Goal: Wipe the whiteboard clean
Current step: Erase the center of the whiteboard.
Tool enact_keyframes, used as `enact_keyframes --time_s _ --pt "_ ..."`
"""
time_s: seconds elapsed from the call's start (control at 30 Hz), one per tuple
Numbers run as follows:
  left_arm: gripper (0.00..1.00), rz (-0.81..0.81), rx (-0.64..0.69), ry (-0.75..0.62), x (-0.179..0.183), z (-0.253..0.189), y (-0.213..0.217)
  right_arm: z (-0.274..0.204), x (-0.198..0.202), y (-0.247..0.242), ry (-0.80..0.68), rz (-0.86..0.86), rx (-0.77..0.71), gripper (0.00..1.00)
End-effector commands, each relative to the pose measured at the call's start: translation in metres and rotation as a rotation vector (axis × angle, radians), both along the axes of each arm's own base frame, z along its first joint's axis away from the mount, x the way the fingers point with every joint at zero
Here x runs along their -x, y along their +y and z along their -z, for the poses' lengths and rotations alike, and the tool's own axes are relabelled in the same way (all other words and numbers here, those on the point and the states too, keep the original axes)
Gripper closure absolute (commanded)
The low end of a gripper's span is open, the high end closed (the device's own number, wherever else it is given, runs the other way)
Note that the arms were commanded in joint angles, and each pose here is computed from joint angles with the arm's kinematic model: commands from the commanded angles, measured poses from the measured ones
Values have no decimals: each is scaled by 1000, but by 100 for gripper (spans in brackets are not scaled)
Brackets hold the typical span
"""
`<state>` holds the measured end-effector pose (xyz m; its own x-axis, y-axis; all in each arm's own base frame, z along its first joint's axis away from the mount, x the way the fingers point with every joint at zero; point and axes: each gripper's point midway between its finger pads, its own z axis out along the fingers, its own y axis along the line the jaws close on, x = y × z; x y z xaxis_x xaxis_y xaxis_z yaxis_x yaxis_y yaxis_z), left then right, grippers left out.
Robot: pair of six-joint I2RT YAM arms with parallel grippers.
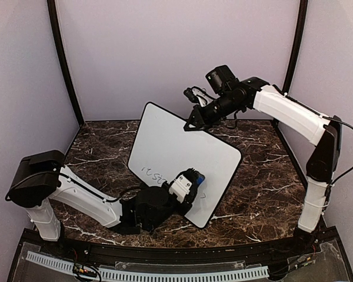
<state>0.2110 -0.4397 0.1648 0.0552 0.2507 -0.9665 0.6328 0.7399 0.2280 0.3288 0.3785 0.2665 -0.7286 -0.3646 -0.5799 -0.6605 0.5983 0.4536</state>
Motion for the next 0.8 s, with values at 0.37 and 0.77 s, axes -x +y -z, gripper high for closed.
enact_keyframes --time_s 0.37,0.77 --pt "100 343 -139 72 51 19 -46 8 14 7 47 -3 9 100" --pt "100 11 -228 174 -9 58 8 10 14 6 51 -1 11 100"
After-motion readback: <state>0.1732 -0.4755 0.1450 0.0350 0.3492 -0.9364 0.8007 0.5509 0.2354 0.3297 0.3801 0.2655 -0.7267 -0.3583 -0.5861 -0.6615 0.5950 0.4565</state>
